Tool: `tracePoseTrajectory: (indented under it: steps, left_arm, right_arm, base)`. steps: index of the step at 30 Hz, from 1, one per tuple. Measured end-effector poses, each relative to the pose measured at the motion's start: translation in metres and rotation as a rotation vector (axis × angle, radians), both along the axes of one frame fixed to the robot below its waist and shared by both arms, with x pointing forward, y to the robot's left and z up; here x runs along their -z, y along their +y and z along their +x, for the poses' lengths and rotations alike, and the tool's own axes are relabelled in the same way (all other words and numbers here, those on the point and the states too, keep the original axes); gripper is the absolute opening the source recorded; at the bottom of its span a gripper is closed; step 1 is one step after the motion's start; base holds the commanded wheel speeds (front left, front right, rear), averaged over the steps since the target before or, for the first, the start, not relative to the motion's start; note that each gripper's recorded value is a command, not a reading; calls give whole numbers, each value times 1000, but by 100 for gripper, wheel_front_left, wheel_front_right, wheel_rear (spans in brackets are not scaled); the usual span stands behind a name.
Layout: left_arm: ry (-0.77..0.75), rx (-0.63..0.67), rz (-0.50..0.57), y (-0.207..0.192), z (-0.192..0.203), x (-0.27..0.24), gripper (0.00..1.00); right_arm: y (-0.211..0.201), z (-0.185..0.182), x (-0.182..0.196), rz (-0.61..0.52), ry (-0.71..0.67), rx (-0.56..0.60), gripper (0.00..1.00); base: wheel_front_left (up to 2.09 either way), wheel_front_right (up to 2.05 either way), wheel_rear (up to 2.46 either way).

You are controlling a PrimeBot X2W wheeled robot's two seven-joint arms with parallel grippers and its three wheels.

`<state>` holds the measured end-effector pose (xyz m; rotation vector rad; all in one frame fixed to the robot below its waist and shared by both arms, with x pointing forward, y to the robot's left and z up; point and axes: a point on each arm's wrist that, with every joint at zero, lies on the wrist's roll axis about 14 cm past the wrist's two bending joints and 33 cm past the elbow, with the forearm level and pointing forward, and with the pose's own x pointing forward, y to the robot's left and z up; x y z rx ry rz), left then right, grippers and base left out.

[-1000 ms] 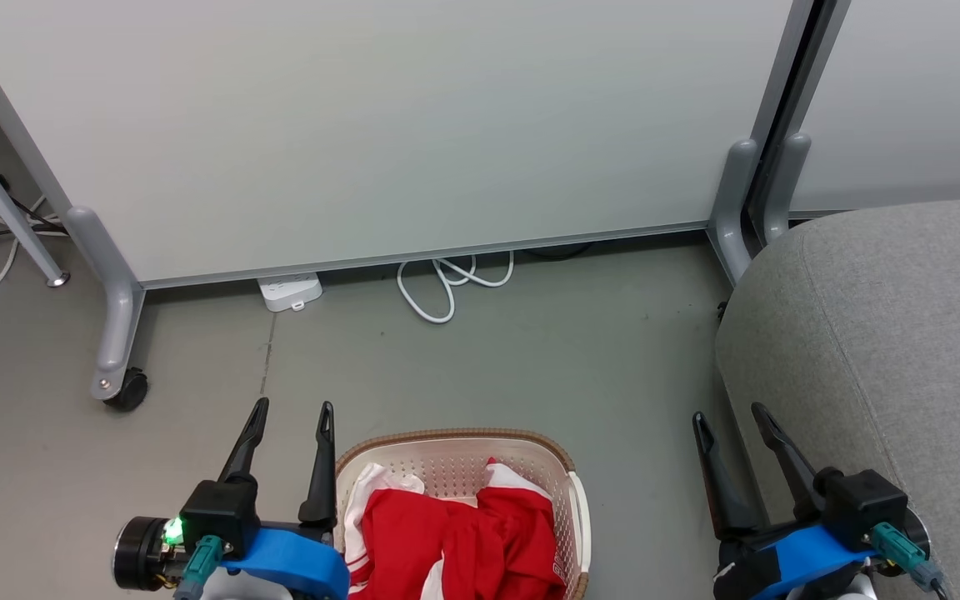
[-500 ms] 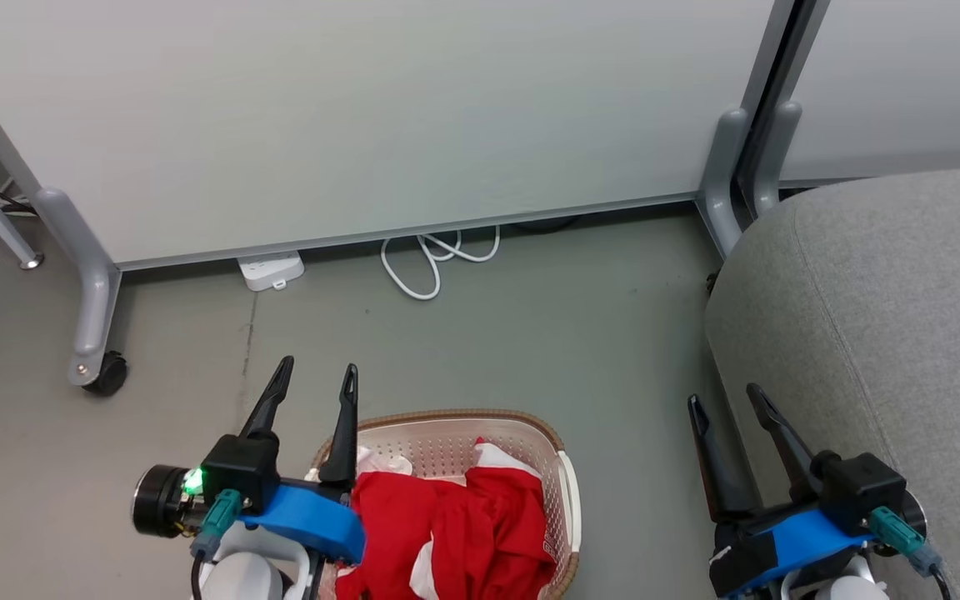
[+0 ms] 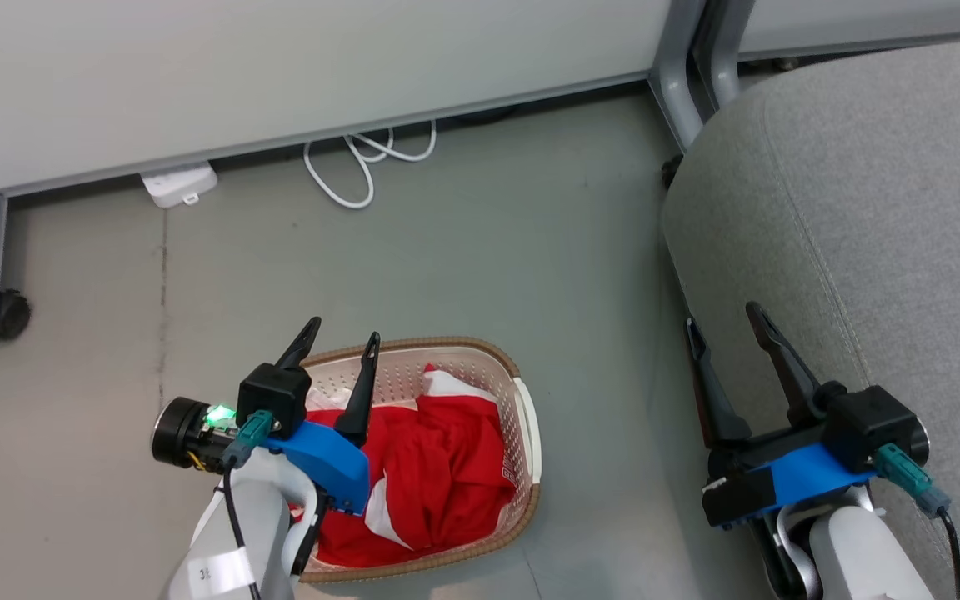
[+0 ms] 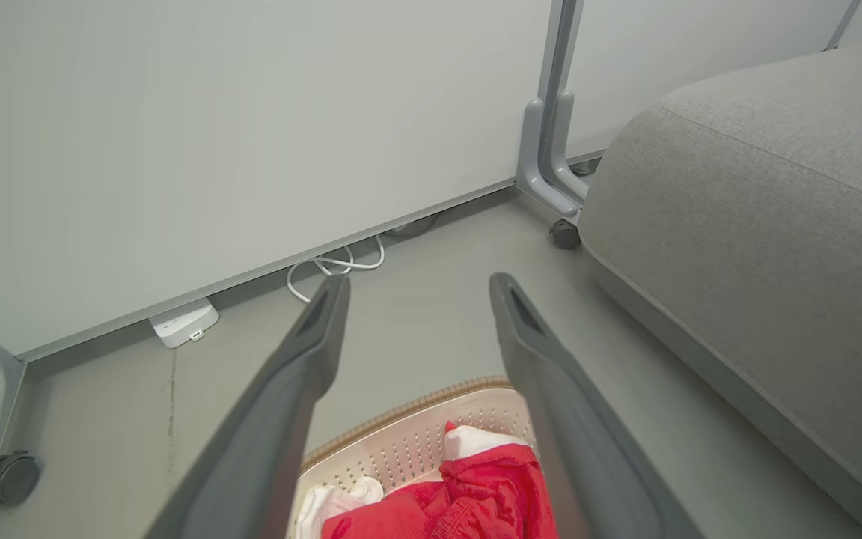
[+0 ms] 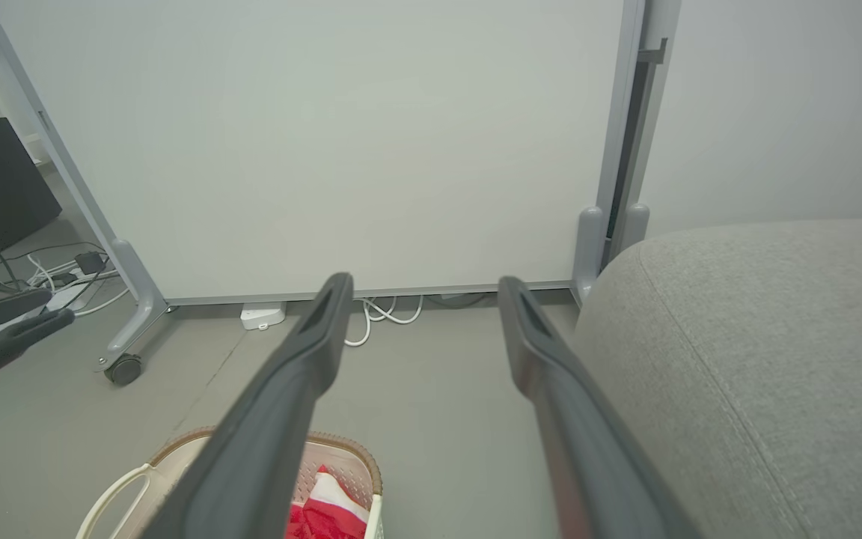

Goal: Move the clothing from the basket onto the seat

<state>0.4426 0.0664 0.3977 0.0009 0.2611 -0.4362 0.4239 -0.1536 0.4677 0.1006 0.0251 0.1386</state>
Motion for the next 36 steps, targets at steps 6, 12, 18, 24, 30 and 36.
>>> tracePoseTrajectory:
  steps: [6,12,18,24,30,36]
  left_arm:
    - [138,87,49,-15,8,53,100]
    - [268,157,90,-26,10,104,100]
    - [397,201,135,-27,-2,151,100]
    - [544,219,166,-23,-22,197,100]
    - [665,229,194,-18,-38,230,100]
    - [796,228,221,-12,-53,259,100]
  right_arm:
    - [-8,19,13,-14,19,15,100]
    - [-14,39,29,-38,39,23,100]
    - [-16,51,50,-62,74,17,100]
    - [-17,63,74,-85,112,8,100]
    - [-17,71,95,-100,142,-4,100]
    - [-15,79,115,-109,166,-21,100]
  base:
    - [0,0,0]
    - [0,0,0]
    - [0,0,0]
    - [0,0,0]
    - [0,0,0]
    - [0,0,0]
